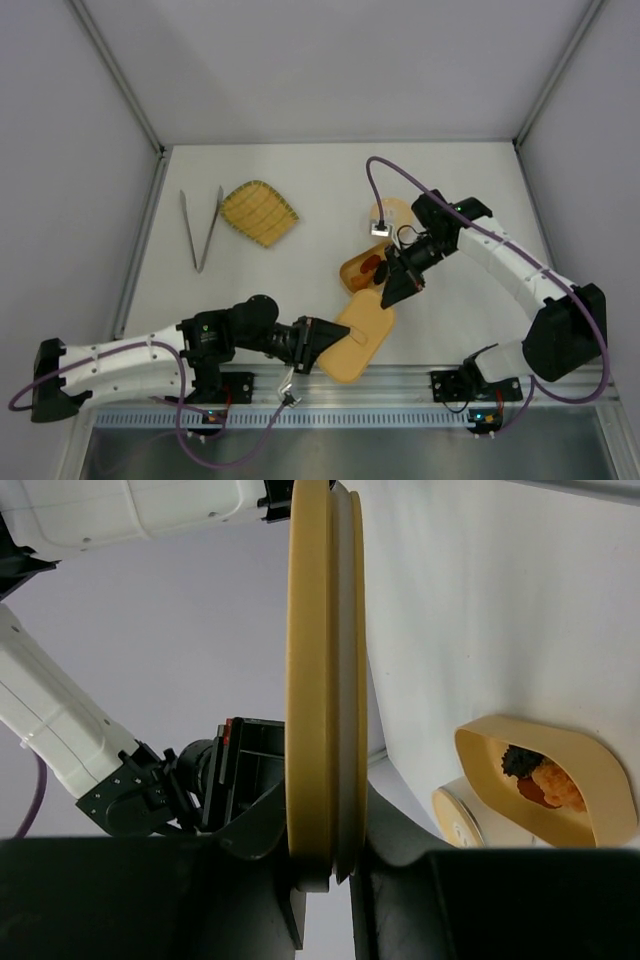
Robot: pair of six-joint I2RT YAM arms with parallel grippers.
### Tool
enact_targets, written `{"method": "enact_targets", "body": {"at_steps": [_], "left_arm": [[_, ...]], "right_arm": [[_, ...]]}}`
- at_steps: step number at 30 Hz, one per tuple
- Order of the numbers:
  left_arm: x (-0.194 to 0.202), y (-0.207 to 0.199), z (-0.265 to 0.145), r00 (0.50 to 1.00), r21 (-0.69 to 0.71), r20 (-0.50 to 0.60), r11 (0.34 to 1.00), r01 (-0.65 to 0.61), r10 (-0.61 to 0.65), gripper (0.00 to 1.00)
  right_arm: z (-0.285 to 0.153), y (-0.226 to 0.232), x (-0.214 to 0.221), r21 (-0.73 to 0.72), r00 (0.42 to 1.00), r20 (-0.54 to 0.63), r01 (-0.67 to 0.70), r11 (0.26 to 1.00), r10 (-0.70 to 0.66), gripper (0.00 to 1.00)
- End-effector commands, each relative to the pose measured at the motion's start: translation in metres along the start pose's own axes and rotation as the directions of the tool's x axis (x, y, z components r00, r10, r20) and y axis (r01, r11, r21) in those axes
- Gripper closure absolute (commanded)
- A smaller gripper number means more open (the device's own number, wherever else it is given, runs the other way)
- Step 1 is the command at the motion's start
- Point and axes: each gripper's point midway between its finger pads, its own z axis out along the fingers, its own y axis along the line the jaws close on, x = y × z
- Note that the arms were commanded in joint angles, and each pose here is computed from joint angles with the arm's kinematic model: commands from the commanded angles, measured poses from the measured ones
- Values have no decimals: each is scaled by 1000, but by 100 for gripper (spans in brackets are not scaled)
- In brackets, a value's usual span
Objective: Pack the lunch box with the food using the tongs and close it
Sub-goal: Close the box lid on the packing box.
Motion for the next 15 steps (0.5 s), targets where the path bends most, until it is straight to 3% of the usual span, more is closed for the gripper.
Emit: {"method": "enact_targets", "body": {"at_steps": [1,4,5,7,10,12,15], "left_arm": [[7,13,-4,999,-54,-36,998,-16,14,100],[18,12,-9,995,-52,-98,998,28,-33,73],[21,11,-11,990,-56,-118,996,66,-73,56],[35,12,-19,968,-72,-195,987,145,-157,41],[53,18,-32,925,-122,-283,966,228,-254,28],[66,18,-51,840,-199,-354,910,363,-412,23],[61,14,-65,799,-222,-352,873,434,-487,17]], "right_arm": [[1,7,-17,3,996,53,71,997,-71,100],[-2,3,-21,28,996,79,48,998,-51,100],[-5,-1,-23,43,995,95,34,998,-38,100],[-9,-8,-25,60,992,125,5,998,-12,100],[-21,-19,-27,71,982,188,-45,996,31,100],[-38,-29,-29,74,963,256,-100,992,79,100],[-55,-34,-35,48,942,316,-134,990,113,100]]}}
